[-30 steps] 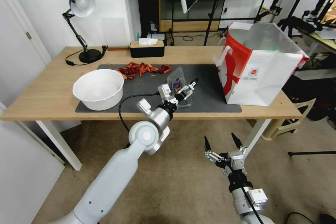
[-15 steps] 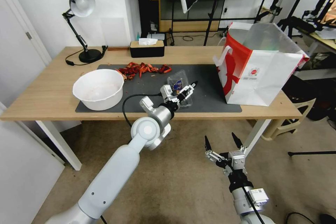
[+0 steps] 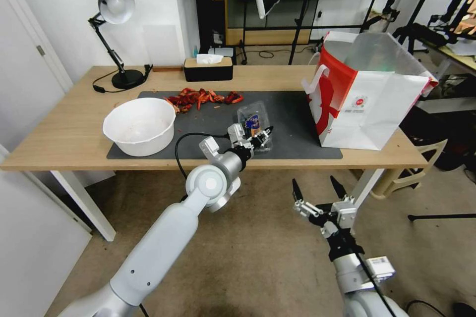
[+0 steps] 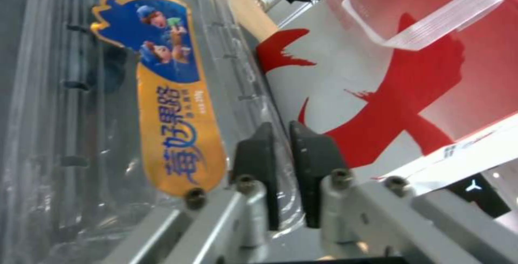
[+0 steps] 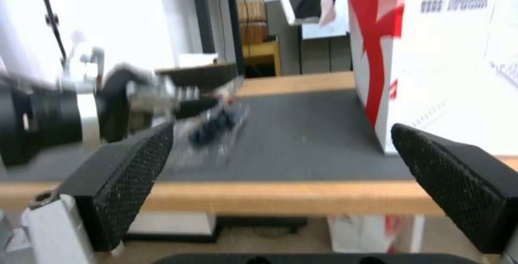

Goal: Close the takeout container lid, then place the container into the takeout bag.

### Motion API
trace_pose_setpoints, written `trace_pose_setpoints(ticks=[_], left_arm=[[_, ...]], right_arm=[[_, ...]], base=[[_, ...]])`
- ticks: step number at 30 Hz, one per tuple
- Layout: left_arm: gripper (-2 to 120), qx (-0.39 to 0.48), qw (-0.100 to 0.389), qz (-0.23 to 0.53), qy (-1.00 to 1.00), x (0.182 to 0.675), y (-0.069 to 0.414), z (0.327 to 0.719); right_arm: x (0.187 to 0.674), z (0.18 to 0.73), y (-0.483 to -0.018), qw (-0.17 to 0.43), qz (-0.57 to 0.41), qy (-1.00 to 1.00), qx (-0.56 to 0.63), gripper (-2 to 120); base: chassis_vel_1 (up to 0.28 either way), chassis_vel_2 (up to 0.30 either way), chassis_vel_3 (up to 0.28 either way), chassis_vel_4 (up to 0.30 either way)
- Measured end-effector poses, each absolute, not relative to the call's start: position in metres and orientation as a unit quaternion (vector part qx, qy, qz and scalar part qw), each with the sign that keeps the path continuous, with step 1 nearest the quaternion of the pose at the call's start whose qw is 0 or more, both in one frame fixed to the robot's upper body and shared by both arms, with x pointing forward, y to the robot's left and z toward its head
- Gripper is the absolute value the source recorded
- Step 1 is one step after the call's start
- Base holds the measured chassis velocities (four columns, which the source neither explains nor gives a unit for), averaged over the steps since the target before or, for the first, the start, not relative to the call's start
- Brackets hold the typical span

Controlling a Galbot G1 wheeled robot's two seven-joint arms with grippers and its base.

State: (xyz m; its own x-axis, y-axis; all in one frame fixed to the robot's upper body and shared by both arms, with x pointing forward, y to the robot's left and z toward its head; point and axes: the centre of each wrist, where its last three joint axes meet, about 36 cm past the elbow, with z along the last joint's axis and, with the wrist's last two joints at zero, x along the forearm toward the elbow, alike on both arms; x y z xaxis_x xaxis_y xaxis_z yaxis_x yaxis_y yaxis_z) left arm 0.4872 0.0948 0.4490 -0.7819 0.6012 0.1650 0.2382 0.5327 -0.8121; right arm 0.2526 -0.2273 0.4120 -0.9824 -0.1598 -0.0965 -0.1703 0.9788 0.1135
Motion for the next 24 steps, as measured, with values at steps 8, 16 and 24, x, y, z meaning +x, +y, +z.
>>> trace_pose_setpoints(ticks=[8,16,24], left_arm=[[0,-0.240,0.226,0.409,-0.851,0.487,0.097,0.444],[0,-0.238,0.227,0.410,-0.851,0.487,0.097,0.443],[0,-0.236,0.227,0.411,-0.851,0.487,0.098,0.442]], right_arm=[[0.276,0.450,-0.250,0.065,0.148,0.983,-0.086,100],[0.307,0.474,-0.257,0.052,0.262,0.960,-0.088,100],[0.334,0.473,-0.261,0.019,0.330,0.939,-0.097,100]], base=[[0.000,0.000,0.000,0.000],[0.000,0.000,0.000,0.000],[0.000,0.000,0.000,0.000]])
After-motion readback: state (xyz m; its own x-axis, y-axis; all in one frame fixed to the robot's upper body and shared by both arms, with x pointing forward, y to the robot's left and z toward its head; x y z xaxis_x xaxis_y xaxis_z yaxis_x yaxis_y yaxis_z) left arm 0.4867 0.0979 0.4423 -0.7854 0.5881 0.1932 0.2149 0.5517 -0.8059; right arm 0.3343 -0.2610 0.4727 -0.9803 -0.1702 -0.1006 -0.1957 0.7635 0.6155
